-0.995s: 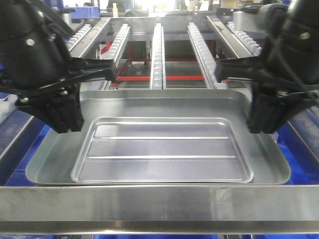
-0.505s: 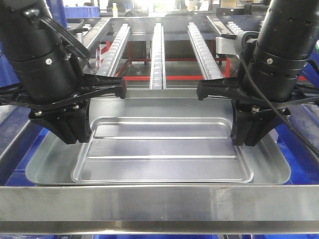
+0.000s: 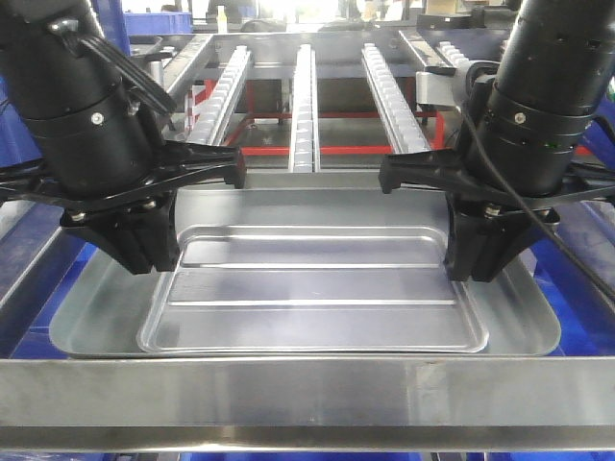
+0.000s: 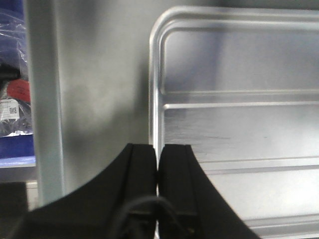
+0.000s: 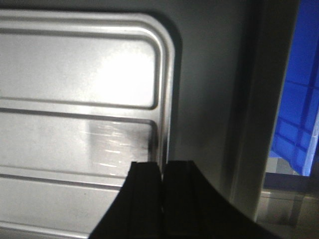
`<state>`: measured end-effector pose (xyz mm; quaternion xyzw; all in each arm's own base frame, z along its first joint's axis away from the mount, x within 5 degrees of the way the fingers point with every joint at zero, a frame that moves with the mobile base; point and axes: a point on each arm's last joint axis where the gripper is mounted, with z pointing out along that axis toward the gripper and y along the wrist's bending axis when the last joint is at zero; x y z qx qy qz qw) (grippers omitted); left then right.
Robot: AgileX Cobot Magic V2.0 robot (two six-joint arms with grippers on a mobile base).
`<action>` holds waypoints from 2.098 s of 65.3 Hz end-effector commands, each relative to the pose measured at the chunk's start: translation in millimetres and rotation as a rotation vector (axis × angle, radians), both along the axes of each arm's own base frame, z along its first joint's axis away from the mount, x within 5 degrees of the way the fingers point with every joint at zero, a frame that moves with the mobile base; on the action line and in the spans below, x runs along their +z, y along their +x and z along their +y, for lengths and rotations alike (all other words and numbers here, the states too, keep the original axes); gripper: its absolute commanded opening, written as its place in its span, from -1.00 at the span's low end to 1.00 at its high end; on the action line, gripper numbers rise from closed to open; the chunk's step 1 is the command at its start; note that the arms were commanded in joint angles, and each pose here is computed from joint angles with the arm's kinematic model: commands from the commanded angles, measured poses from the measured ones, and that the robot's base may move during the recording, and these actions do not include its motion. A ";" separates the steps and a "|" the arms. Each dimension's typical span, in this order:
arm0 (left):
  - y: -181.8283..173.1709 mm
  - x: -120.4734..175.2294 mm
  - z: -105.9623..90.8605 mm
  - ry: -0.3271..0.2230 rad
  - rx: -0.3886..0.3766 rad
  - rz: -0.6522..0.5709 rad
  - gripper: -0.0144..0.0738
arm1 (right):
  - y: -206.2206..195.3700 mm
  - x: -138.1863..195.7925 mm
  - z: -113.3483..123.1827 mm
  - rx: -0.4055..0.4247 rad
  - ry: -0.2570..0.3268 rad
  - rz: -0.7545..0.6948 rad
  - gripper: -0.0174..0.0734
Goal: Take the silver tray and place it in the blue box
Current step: 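Lower both grippers to the tray's side rims, then open both grippers and close them on the tray's side rims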
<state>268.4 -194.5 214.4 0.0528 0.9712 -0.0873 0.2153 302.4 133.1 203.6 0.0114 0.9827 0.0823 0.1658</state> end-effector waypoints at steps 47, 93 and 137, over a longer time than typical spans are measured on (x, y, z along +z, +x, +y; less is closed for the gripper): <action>1.8 16.3 -2.8 -0.017 -0.012 -0.052 -0.23 | 3.1 23.6 2.2 0.001 0.039 -0.088 0.16; 9.3 -3.3 -9.6 -0.013 -0.020 -0.036 0.00 | 9.4 13.3 3.6 -0.002 0.039 -0.093 0.16; 9.4 -8.7 -9.4 0.006 -0.017 -0.014 0.00 | 10.5 3.3 4.2 -0.003 0.024 -0.054 0.16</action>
